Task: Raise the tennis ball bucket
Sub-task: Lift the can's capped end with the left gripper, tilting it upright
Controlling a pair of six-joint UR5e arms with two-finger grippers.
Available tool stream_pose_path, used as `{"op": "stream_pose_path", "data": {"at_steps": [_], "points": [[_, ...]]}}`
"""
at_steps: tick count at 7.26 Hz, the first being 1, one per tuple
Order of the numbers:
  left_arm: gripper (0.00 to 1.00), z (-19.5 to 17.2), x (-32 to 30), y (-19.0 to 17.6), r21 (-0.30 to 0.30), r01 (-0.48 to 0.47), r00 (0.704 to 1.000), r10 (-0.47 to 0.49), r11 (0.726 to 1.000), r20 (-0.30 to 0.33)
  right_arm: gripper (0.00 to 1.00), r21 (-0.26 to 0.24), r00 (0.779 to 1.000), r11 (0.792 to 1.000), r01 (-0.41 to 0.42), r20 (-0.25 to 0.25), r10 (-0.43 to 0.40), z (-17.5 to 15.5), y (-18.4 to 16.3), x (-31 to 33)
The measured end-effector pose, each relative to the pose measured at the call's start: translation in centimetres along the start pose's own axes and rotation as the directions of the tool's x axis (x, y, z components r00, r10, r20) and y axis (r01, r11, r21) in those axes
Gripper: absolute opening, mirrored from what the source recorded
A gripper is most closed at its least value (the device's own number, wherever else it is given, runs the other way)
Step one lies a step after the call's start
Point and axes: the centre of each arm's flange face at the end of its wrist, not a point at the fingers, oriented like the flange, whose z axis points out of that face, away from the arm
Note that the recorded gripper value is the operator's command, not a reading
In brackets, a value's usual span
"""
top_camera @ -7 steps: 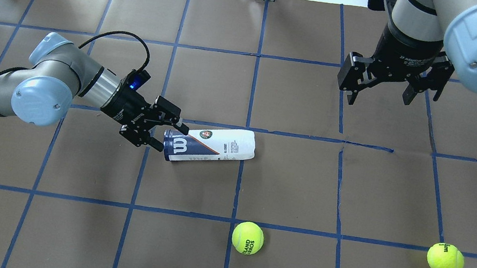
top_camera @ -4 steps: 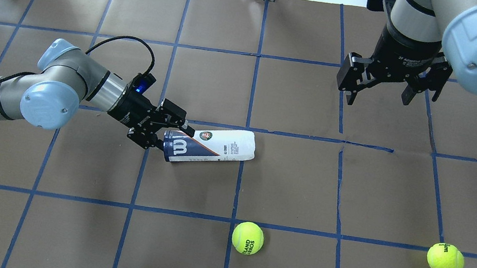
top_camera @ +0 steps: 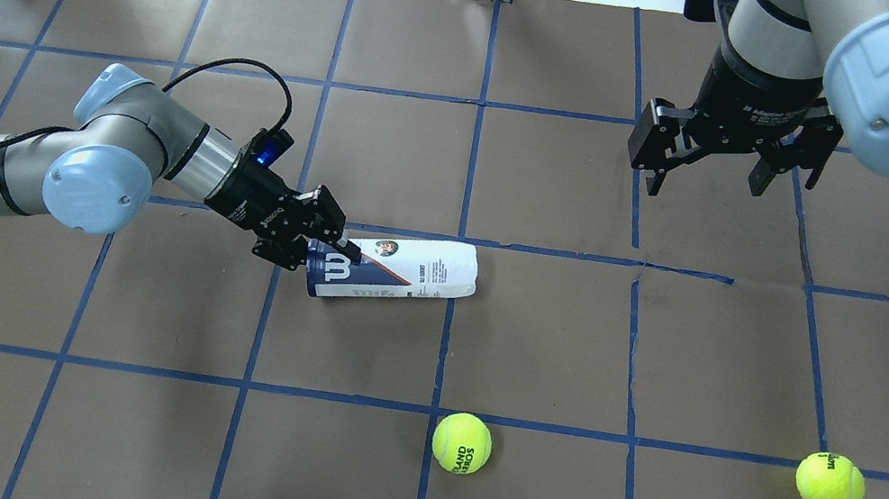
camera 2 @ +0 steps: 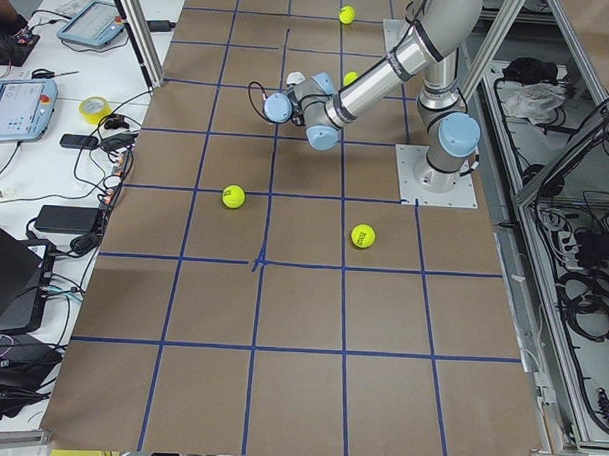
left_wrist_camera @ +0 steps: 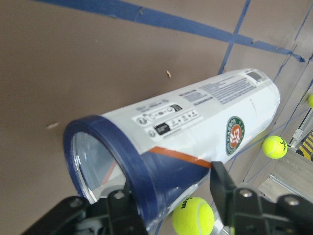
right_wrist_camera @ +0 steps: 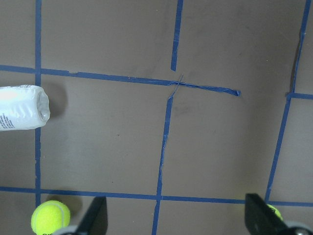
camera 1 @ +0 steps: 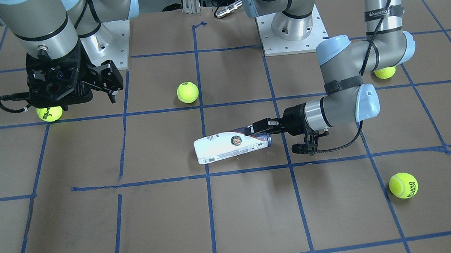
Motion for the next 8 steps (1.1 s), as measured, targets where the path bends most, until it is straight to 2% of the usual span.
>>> {"op": "stream_pose_path", "data": {"at_steps": [3,5,6,8], "points": [[0.0,-4.9,5.5,-2.1,0.105,0.126,0.992,-0.128,0.986,0.02,1.0,0.008,1.0,1.0,-0.001,0.0,0.001,-0.1,-0.1,0.1],[0.0,-7.9,12.7,-3.0,0.202,0.162,0.98,-0.181,0.966,0.077,1.0,0.012,1.0,1.0,-0.001,0.0,0.001,-0.1,-0.1,0.1],[0.0,-8.8,16.2,-2.9,0.262,0.159,0.97,-0.2,0.952,0.137,1.0,0.013,1.0,1.0,-0.001,0.0,0.001,-0.1,-0.1,0.1],[0.0,-9.7,21.7,-2.3,0.38,0.044,0.933,-0.174,0.924,0.314,1.0,0.013,1.0,1.0,0.004,-0.001,-0.004,-0.1,-0.1,0.1]]}}
